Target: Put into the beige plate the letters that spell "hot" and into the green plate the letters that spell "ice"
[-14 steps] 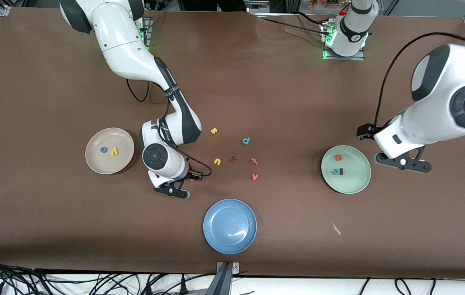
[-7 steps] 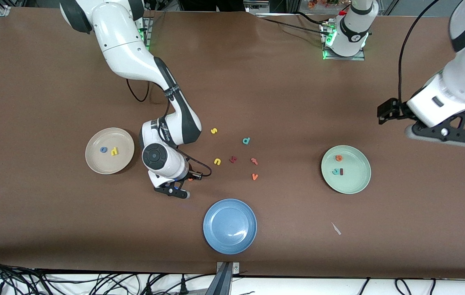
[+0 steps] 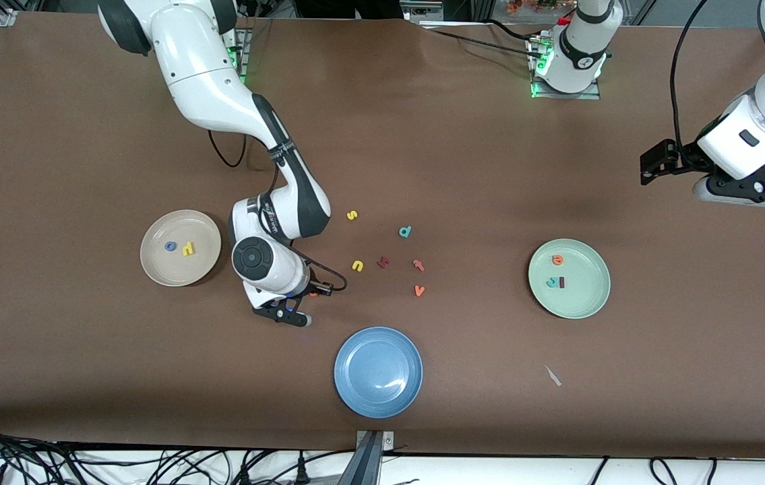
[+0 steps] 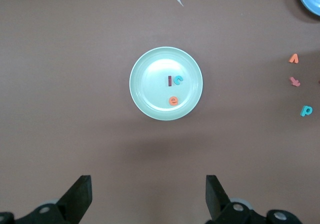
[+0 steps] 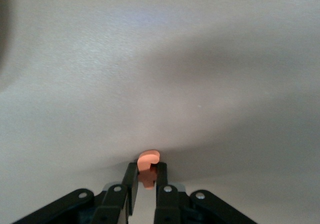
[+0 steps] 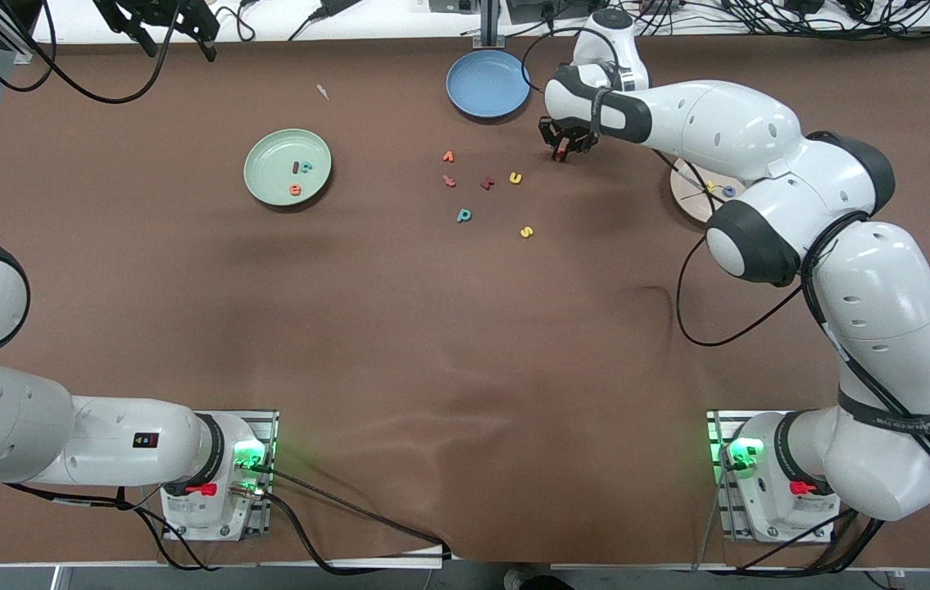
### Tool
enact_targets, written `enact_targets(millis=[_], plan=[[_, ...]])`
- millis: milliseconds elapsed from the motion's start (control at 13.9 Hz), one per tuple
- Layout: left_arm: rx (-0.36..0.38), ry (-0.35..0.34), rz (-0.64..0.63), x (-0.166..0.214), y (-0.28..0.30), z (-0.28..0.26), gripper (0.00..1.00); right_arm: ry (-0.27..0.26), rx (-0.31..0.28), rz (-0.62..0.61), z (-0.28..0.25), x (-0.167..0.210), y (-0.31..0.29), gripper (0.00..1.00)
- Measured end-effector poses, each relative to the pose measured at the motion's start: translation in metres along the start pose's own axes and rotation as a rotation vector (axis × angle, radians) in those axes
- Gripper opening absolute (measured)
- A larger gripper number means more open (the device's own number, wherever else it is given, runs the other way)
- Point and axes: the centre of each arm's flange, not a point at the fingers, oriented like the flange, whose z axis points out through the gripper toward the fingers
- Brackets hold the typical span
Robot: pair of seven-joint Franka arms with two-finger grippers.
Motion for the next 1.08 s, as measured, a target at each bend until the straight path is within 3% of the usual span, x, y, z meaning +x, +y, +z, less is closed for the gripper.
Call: enact_targets(millis=[287, 574, 861, 1076], plan=[[0.004, 0.01, -0.005, -0.017, -0.002, 0.0, 1.0, -0.051, -0.048, -0.08, -0.055, 0.023, 0.04, 0.19], [0.005, 0.017, 0.013, -0.015, 0.008, 0.0, 1.0, -0.085, -0.076, -0.162, -0.088, 0.033, 0.122, 0.19], [0.002, 0.013, 0.013, -0.005, 0.008, 0.008, 1.0, -0.053, -0.058, -0.26, -0.097, 0.021, 0.232, 0.19], [0.001, 0.013, 0.008, -0.001, 0.005, 0.01, 1.0, -0.057, -0.059, -0.336, -0.093, 0.012, 0.297, 0.22]])
